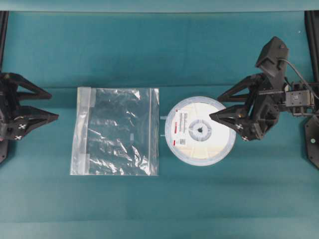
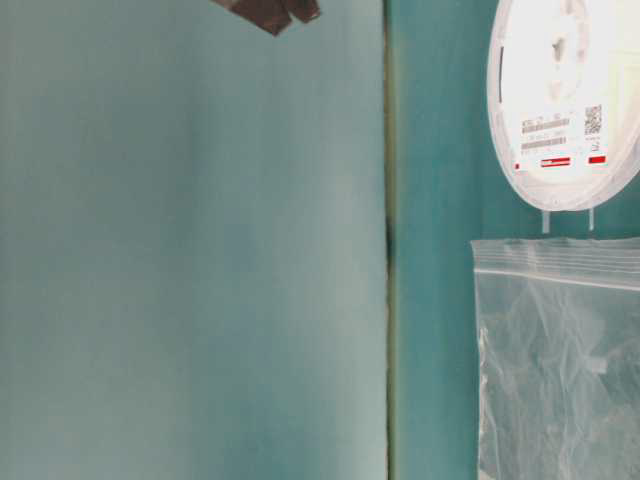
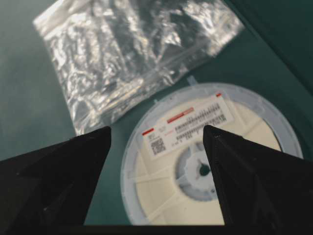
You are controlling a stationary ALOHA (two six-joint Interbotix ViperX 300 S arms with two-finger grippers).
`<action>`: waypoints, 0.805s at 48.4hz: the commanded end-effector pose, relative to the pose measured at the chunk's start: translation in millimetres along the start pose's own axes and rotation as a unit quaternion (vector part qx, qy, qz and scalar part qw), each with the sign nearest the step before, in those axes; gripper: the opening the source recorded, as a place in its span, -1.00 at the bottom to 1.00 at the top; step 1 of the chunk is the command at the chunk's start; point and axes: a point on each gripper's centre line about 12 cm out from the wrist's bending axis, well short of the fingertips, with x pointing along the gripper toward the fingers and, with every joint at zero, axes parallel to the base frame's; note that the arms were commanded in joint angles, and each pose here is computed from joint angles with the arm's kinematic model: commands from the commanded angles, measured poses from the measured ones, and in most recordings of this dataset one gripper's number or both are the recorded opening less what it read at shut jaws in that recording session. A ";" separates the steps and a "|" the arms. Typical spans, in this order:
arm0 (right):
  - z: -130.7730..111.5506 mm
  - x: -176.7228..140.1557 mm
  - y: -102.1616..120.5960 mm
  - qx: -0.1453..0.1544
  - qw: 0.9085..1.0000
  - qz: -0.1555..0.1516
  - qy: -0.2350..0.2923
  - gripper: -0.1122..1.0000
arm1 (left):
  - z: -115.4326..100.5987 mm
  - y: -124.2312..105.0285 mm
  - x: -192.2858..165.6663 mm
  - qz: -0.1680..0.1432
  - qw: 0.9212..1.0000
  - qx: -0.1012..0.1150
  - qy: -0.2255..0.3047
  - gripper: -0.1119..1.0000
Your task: Take out the reel from the clear zip bag.
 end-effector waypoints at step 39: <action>-5.7 -67.6 5.1 -0.110 0.990 0.036 -0.074 0.78 | 12.9 -17.1 -3.7 -0.037 0.993 0.108 -0.033 0.91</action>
